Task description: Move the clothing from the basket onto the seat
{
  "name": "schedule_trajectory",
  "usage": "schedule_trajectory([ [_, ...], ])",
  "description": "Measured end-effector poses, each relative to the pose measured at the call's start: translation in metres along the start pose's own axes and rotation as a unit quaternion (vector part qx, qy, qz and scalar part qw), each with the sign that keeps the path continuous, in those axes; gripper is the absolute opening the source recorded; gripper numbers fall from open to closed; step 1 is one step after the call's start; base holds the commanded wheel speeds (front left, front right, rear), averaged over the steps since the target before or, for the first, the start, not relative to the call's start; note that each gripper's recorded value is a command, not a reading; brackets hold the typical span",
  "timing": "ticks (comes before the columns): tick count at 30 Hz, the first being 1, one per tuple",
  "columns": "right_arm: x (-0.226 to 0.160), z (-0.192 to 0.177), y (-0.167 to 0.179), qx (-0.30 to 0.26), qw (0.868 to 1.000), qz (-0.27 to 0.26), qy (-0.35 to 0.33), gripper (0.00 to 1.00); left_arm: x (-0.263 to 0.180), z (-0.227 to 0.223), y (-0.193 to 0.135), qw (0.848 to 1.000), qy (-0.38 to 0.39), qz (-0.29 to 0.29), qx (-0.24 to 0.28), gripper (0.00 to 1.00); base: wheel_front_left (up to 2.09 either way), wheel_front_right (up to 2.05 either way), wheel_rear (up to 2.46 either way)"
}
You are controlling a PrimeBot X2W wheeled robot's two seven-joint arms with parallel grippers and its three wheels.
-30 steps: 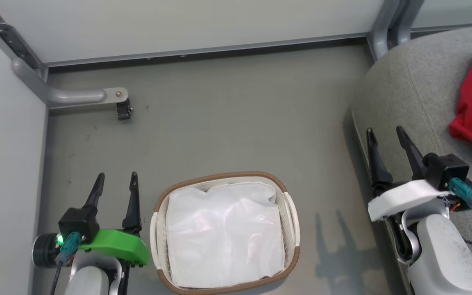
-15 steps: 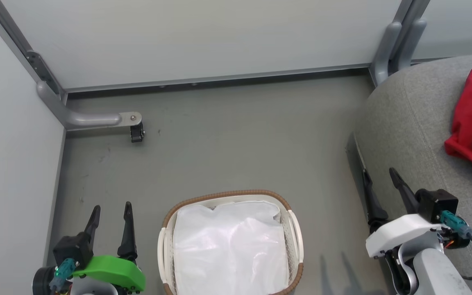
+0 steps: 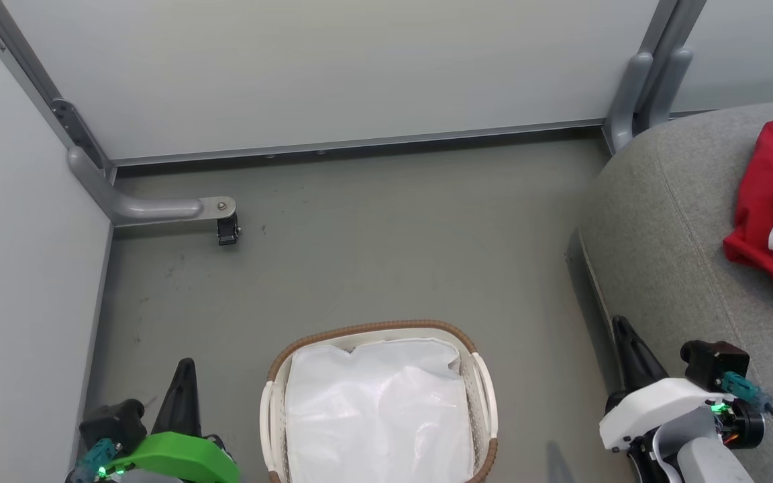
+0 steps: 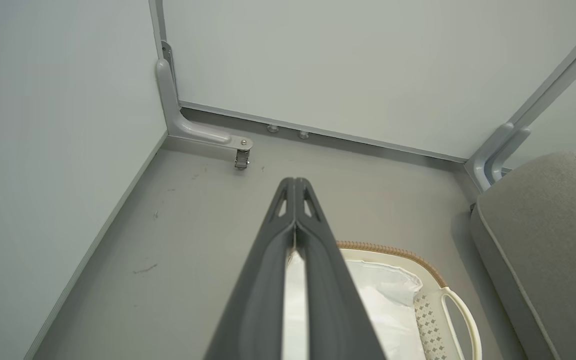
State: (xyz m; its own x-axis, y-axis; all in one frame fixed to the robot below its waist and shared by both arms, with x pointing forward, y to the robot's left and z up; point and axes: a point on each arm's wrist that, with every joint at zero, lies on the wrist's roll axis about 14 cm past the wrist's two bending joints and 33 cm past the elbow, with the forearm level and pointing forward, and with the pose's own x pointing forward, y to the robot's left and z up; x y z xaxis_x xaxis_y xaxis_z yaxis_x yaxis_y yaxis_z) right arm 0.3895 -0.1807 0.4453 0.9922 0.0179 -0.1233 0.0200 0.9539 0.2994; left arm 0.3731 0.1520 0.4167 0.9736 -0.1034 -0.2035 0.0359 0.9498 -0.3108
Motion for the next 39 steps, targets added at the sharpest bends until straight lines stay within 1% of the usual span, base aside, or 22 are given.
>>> schedule_trajectory([
  [9,0.000,0.006,-0.005,0.077,0.997,-0.016,-0.004,0.00,0.000,0.008,0.008,0.997,-0.007,0.020,-0.078,0.00,0.00,0.00,0.00],
  [17,-0.001,0.010,-0.007,0.140,0.990,-0.024,-0.007,0.00,0.000,0.014,0.012,0.989,-0.014,0.030,-0.141,0.00,0.00,0.00,0.00],
  [27,0.000,0.016,-0.009,0.211,0.977,-0.029,-0.013,0.00,0.000,0.022,0.016,0.977,-0.022,0.038,-0.209,0.00,0.00,0.00,0.00],
  [39,-0.001,0.022,-0.010,0.284,0.958,-0.029,-0.017,0.00,-0.001,0.031,0.019,0.958,-0.032,0.039,-0.283,0.00,0.00,0.00,0.00],
])
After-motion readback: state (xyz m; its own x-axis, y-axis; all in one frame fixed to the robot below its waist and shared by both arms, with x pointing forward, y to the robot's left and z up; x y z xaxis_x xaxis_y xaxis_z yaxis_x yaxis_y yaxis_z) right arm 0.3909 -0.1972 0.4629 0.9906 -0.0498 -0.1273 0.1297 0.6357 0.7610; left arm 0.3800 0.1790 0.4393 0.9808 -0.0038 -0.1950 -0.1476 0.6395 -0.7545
